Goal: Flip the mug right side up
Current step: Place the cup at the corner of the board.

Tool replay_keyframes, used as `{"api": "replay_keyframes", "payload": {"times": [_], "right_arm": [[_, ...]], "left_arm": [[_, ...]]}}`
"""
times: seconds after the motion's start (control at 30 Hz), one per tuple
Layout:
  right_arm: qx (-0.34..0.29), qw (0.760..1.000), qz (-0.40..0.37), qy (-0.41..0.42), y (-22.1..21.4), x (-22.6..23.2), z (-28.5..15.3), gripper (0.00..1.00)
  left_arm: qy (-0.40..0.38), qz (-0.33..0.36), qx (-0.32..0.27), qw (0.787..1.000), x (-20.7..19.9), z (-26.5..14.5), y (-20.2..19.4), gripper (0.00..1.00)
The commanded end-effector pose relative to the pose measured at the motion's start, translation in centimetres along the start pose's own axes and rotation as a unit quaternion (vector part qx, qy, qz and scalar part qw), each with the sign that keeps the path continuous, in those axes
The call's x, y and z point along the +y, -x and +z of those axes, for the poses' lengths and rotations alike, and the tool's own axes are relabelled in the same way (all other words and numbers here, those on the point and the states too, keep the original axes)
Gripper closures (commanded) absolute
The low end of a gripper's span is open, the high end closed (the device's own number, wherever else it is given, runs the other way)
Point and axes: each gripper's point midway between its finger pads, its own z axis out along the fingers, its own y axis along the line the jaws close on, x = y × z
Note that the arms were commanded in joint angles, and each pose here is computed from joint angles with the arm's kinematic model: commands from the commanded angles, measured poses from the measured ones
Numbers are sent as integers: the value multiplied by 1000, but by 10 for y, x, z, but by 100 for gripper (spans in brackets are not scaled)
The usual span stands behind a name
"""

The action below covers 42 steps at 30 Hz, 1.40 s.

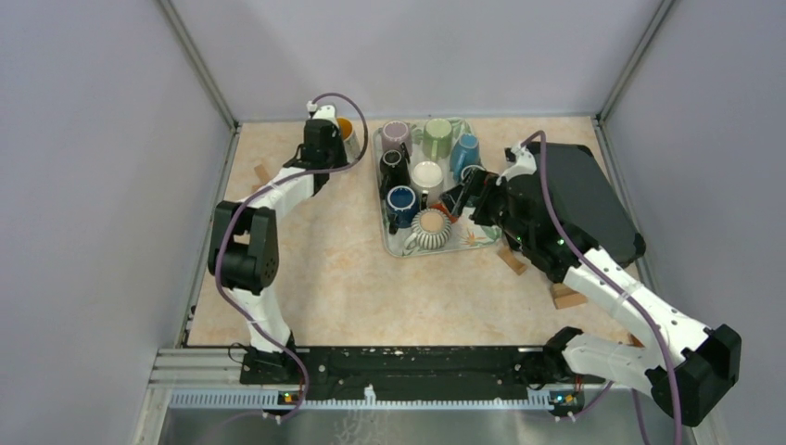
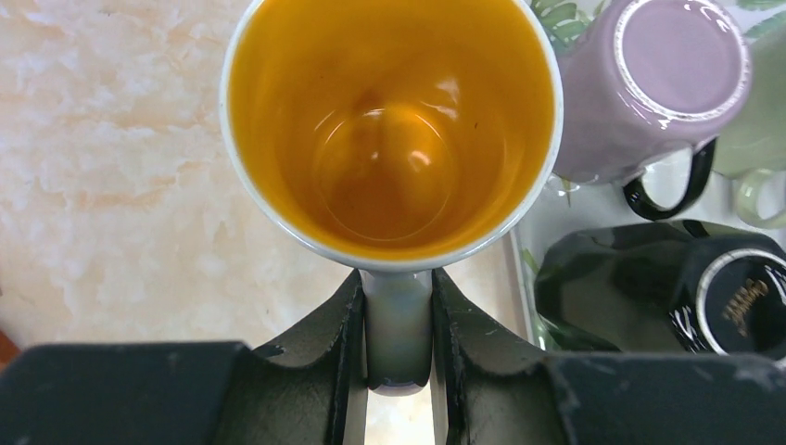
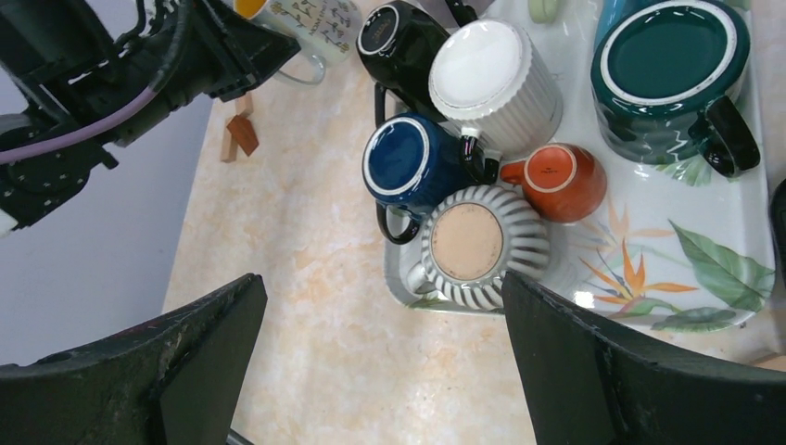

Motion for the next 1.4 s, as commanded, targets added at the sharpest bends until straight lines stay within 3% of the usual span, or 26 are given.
{"api": "replay_keyframes", "payload": {"times": [0.0, 0.63, 0.8, 1.37], "right_arm": [[-9, 999, -32, -3, 7, -2, -8, 1], [63, 995, -69, -19, -26, -17, -7, 1], [74, 994, -70, -26, -30, -20, -4, 1], [102, 991, -79, -44, -44, -30, 3, 1]], "left_arm": [[-19, 16, -165, 986, -16, 0, 105, 100], [-10, 35, -107, 994, -9, 58, 70, 100], [-8, 33, -96, 995, -7, 62, 64, 73], [-22, 27, -92, 995, -12, 52, 70, 8]]}}
